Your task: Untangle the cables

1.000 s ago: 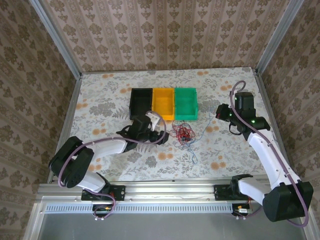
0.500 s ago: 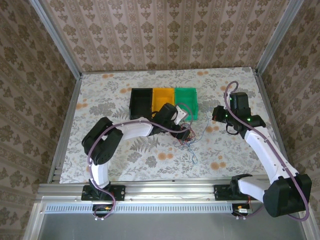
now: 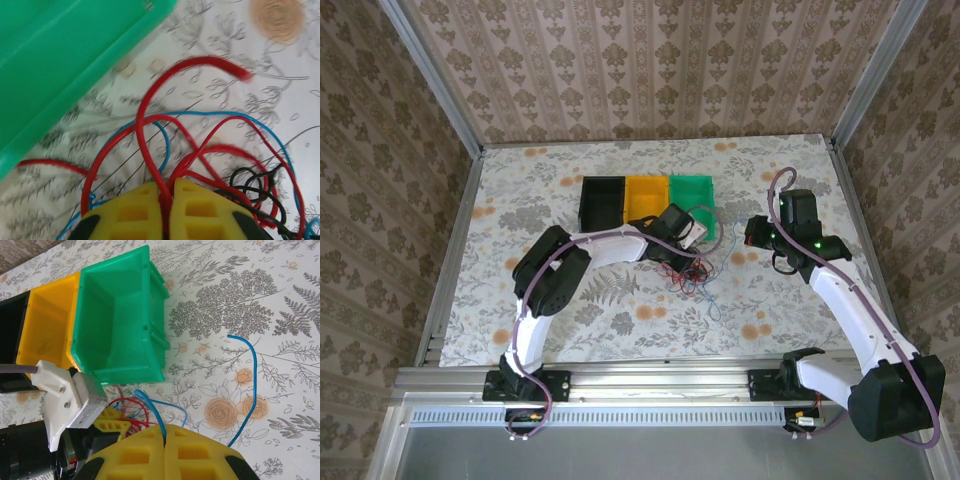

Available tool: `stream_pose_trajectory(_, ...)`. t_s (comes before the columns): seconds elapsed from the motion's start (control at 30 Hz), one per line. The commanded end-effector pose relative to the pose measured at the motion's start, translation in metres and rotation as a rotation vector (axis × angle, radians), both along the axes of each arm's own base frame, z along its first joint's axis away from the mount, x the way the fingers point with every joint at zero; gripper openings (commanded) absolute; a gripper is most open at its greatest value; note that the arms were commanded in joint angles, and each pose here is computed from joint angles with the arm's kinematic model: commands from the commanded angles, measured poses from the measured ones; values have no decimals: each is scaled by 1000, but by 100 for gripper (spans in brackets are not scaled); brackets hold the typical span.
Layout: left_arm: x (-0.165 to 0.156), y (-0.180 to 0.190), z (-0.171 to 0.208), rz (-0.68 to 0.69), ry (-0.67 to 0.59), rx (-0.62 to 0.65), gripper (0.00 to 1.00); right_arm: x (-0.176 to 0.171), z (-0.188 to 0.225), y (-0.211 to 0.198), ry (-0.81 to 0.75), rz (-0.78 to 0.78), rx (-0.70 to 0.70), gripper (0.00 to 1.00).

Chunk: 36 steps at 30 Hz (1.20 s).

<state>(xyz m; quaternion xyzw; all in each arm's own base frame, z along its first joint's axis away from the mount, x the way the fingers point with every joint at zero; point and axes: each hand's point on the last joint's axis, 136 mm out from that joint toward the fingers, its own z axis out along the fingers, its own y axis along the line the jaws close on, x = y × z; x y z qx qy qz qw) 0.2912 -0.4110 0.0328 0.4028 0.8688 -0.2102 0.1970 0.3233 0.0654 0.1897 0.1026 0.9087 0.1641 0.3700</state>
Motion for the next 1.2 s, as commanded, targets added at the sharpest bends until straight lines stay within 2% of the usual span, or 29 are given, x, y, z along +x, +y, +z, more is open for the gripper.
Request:
stream_pose_trajectory(0.0,-7,37,-20,65,87,112,0,-1,13,-13,-21,-45,-51,0)
stream_pose_trajectory(0.13,-2,76,-17,217,71,142,0,0,16,-37,-10,-141,-101,0)
stream_pose_trajectory(0.23,1,115,-14,365,32,186,0,-6,12,-72,44,-286,-144,0)
stream_pose_trajectory(0.47,2,202,-18,703,43,242,0,-24,16,-147,67,-589,-122,0)
stream_pose_trajectory(0.67,-1,235,-28,841,103,211,0,-40,27,-179,47,-739,-76,0)
stream_pose_trajectory(0.8,-2,236,-32,835,115,209,0,-32,36,-173,-4,-714,2,0)
stream_pose_trajectory(0.93,-1,206,-28,690,98,143,0,-9,56,-142,-90,-564,100,0)
stream_pose_trajectory(1.0,-4,183,-22,596,101,75,0,0,76,-125,-146,-482,97,0)
stream_pose_trajectory(1.17,-5,150,-10,468,111,-63,0,19,133,-69,-269,-245,43,0)
